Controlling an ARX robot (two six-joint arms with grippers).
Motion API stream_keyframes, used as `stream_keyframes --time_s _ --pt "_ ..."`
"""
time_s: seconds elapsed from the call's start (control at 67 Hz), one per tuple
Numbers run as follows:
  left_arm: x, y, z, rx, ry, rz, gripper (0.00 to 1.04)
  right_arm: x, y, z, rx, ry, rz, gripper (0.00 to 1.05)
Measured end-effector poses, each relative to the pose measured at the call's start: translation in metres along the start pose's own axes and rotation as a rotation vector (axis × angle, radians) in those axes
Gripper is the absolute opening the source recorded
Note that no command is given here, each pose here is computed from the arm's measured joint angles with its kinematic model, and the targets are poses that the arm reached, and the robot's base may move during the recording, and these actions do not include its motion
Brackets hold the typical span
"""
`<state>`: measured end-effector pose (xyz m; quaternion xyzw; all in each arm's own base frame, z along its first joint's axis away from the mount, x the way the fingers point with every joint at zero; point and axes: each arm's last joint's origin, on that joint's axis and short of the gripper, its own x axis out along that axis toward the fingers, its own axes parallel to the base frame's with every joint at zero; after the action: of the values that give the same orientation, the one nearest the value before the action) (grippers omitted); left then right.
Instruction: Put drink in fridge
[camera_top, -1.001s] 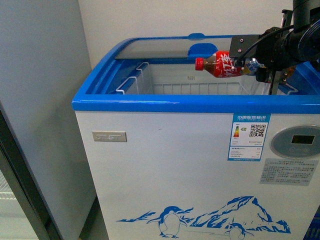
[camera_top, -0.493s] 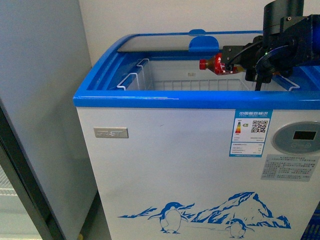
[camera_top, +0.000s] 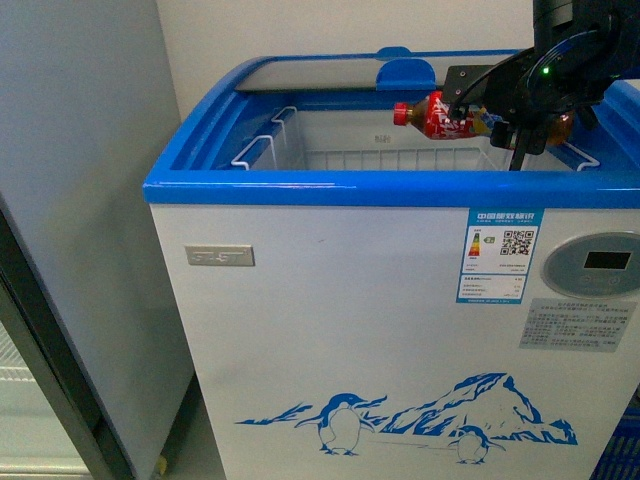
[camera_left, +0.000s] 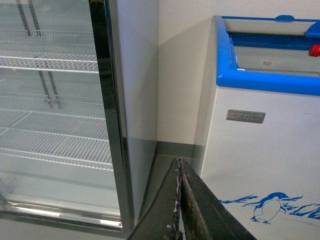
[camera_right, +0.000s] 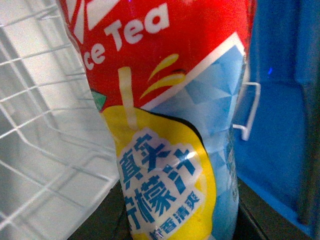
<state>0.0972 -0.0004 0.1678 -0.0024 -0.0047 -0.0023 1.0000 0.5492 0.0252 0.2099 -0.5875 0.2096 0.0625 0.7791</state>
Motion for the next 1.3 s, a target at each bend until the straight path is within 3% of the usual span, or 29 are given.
stream_keyframes --time_s 0.149,0.463,0.806,1.15,1.299 --pt "0.000 0.000 0.000 0.000 0.000 0.000 0.03 0.012 0.029 0.002 -0.014 -0.008 0.039 0.37" --pt "0.000 0.000 0.000 0.000 0.000 0.000 0.03 0.031 0.040 0.010 0.002 -0.024 -0.017 0.37" --pt "0.000 0.000 0.000 0.000 0.000 0.000 0.03 0.043 0.052 0.019 0.054 -0.037 0.029 0.37" --pt "0.000 0.000 0.000 0.000 0.000 0.000 0.03 0.032 0.049 0.018 0.138 -0.066 0.048 0.98" --pt "0.000 0.000 0.000 0.000 0.000 0.000 0.03 0.006 0.037 0.018 0.200 -0.098 0.060 0.98"
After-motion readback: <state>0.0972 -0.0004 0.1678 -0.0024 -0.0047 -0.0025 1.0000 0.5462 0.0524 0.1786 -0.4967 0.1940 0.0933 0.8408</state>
